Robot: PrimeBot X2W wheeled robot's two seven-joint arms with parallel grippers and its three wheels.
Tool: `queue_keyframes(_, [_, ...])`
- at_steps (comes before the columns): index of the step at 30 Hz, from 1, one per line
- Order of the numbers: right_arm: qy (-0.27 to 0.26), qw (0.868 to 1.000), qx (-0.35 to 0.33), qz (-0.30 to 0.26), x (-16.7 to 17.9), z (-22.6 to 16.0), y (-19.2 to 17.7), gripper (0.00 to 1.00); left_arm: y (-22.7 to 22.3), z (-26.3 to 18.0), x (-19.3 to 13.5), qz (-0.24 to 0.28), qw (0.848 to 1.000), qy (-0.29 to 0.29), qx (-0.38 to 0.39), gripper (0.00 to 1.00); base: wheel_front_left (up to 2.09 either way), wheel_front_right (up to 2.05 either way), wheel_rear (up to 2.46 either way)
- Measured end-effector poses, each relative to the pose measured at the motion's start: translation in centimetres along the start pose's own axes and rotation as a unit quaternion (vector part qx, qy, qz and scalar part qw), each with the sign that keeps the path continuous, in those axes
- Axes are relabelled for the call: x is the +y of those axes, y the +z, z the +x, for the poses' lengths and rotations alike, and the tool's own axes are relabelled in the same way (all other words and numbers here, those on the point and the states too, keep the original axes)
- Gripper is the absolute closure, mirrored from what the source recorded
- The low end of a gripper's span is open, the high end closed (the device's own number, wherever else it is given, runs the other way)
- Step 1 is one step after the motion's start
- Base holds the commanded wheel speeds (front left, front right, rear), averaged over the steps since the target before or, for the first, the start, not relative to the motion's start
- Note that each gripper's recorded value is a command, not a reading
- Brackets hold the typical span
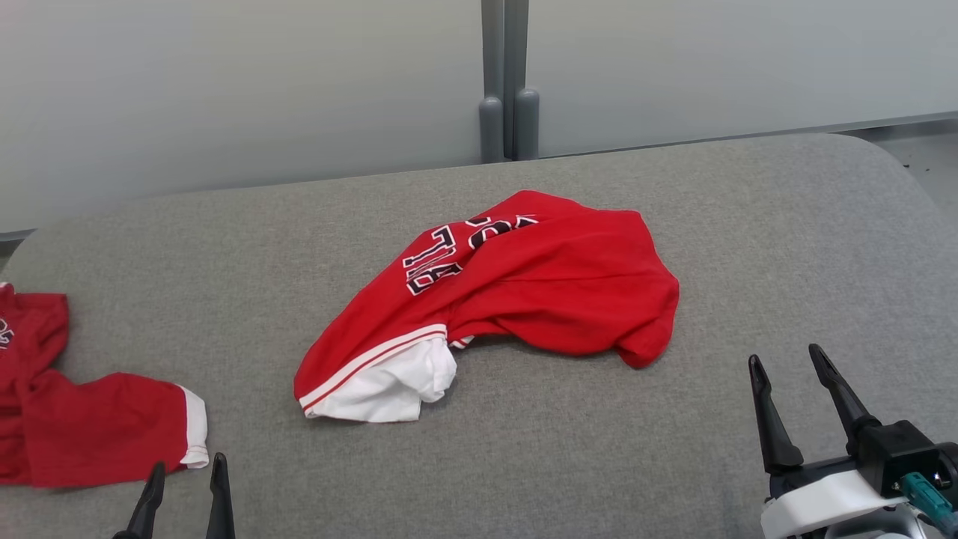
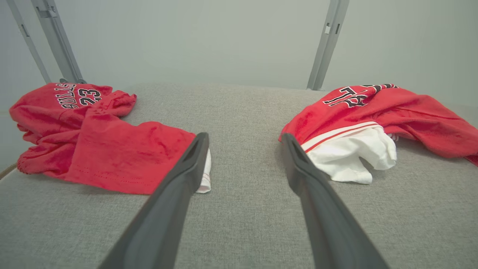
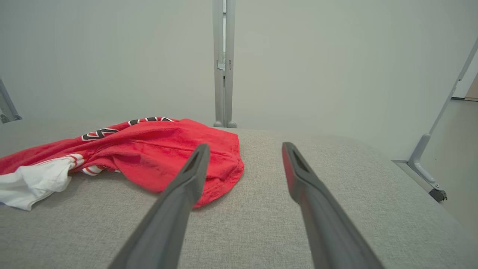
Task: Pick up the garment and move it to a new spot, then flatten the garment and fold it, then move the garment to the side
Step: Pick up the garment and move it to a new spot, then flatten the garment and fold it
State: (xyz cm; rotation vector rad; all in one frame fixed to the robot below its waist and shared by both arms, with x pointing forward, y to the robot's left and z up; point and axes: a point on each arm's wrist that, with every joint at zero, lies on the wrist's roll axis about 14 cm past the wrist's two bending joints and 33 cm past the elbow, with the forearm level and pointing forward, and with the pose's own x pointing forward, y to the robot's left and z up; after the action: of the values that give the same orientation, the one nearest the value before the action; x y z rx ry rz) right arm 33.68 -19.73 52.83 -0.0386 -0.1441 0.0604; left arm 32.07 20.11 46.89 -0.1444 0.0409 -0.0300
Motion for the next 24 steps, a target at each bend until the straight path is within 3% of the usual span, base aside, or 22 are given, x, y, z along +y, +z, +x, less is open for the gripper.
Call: queue_keyframes(24, [0.028,1.0,-0.006,0.007,1.7,0.8,0.3,0.0,0.2,-1.3,1.3,-0.016,0.999,0.028,-0.008,0.0,0.0,0.0,0.0])
